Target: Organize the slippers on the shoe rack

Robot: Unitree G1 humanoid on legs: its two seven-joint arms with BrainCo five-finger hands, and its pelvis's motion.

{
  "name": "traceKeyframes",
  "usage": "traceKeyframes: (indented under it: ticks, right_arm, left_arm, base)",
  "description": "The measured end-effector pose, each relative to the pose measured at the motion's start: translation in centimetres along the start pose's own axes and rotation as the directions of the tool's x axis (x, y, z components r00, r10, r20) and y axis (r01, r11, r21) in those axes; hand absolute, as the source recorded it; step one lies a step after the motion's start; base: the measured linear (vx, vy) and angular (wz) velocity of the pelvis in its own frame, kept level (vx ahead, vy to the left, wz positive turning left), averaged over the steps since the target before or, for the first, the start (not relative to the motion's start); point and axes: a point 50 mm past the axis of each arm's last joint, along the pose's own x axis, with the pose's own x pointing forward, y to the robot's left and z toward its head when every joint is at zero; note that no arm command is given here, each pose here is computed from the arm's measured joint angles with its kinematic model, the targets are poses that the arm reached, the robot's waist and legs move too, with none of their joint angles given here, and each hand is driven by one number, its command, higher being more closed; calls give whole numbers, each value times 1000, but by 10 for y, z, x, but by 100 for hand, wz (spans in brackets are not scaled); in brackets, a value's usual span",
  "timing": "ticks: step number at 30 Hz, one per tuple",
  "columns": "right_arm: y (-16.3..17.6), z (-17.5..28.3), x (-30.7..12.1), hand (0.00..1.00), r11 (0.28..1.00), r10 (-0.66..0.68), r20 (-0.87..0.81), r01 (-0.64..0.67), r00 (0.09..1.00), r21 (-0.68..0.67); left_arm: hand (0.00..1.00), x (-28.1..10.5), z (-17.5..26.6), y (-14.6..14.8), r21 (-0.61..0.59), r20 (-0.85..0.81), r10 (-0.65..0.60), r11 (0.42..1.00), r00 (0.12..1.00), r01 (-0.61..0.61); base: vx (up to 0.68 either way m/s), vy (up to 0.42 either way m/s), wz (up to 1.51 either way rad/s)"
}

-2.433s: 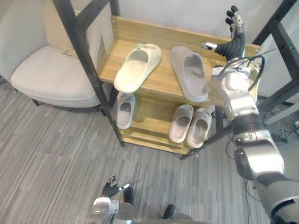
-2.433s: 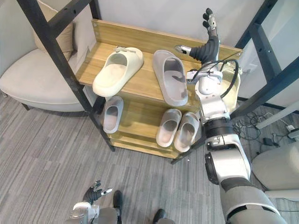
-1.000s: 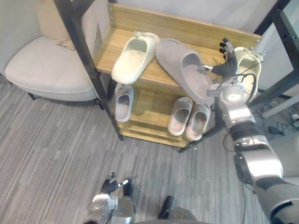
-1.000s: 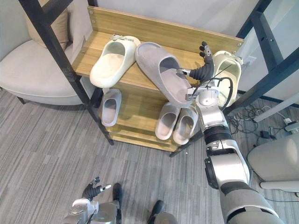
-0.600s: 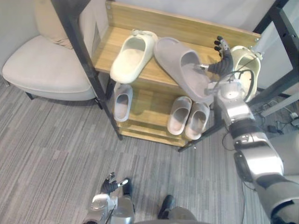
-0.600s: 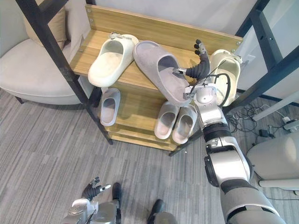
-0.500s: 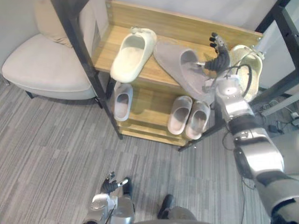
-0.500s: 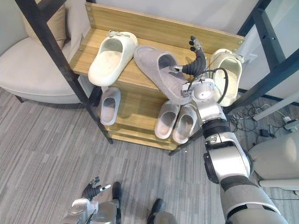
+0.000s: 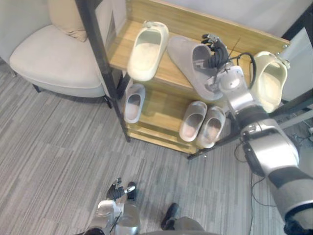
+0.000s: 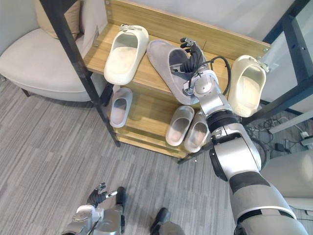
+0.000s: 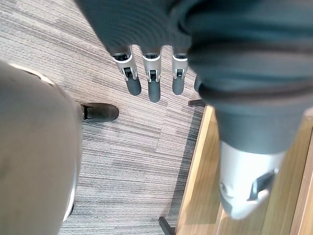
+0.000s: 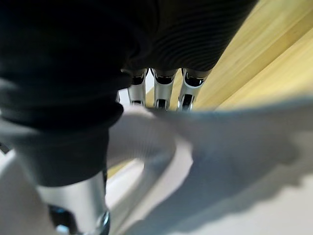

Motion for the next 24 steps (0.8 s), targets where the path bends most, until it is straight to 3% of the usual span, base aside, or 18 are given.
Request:
traceKeyframes:
  ticks: [19,24]
  right_arm:
    - [10,-5,-21,100,999,-7,90,2,996,53]
    - [5,-6,-46,100,988,-95,165,73,982,135]
  left_arm:
    - [0,0,0,9,-11,-10,17,1000,1000,-17]
    - [0,-3,-8,12,-11,-34,28,1000,999,-29]
  base:
    - [-19,-5,-5]
    - [-29,-2,-8]
